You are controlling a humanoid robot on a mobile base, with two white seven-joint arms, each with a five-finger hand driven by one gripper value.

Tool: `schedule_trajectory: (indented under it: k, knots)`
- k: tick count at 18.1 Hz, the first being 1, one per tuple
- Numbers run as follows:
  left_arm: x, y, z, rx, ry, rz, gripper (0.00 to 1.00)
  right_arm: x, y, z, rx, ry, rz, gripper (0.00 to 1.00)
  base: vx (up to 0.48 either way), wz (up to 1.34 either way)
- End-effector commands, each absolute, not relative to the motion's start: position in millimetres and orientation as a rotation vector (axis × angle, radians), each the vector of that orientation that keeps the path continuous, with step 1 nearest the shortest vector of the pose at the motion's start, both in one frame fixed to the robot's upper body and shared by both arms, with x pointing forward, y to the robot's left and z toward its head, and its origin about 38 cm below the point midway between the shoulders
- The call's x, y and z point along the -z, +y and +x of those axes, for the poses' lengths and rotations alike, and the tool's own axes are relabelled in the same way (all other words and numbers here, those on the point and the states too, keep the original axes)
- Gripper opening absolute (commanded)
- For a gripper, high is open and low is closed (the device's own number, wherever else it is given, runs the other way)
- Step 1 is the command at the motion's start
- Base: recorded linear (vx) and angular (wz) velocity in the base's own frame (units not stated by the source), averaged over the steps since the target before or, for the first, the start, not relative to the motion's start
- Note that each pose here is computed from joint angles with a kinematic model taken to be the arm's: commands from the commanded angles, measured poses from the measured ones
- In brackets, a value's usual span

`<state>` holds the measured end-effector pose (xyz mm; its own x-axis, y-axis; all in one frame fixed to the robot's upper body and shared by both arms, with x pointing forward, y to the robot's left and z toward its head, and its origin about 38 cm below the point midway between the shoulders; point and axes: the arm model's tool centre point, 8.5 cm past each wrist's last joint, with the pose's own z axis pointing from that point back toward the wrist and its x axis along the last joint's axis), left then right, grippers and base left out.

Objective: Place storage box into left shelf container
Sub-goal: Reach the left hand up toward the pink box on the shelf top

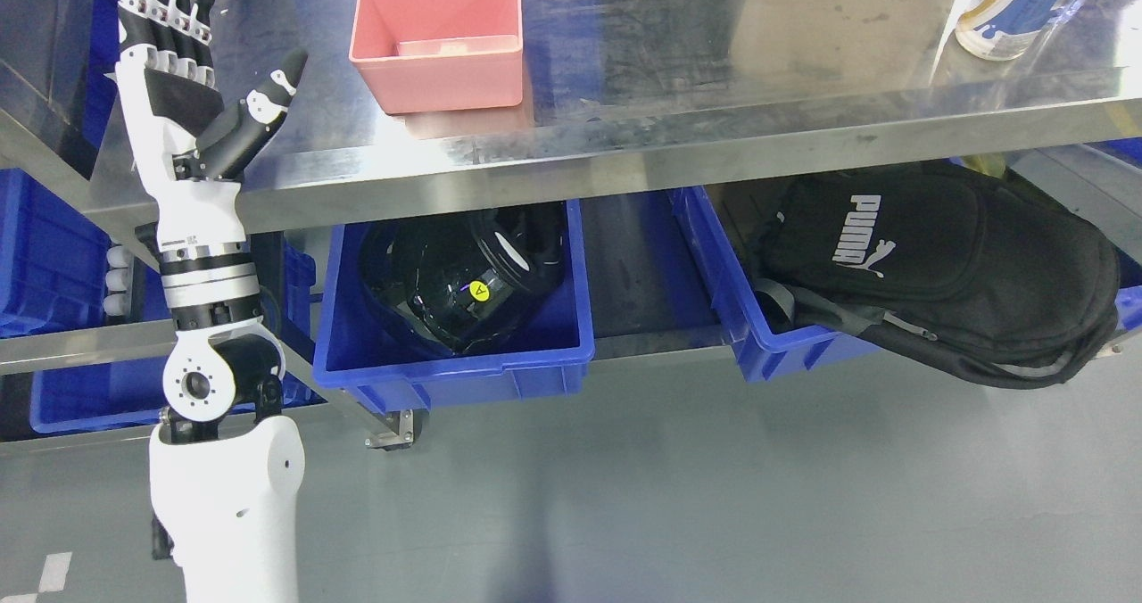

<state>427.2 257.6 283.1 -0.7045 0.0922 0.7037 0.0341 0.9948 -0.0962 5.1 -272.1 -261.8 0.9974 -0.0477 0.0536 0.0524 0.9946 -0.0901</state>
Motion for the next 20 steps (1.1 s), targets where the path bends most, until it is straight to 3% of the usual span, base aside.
schedule_trajectory:
  k: [1, 7, 11, 15, 20]
  knots:
    - [-278, 272, 423, -0.096, -2.345, -0.047, 1.00, 261, -283.7, 13, 0.070, -0.073, -0.108, 1.00, 0.000, 0.00]
    - [-317, 287, 437, 0.274, -2.306, -0.117, 1.00, 261, -283.7, 13, 0.070, -0.073, -0.108, 1.00, 0.000, 0.00]
    - [-389, 314, 456, 0.731, -2.242, 0.116, 1.00, 261, -283.8, 14, 0.070, -0.075, -0.110, 1.00, 0.001, -0.01]
    - [-369, 278, 471, 1.164, -1.983, 0.060, 0.99, 261, -283.7, 14, 0.070, -0.075, -0.108, 1.00, 0.001, -0.01]
    - [-353, 277, 502, 1.324, -1.711, 0.255, 0.98, 261, -283.7, 13, 0.070, -0.073, -0.108, 1.00, 0.002, 0.00]
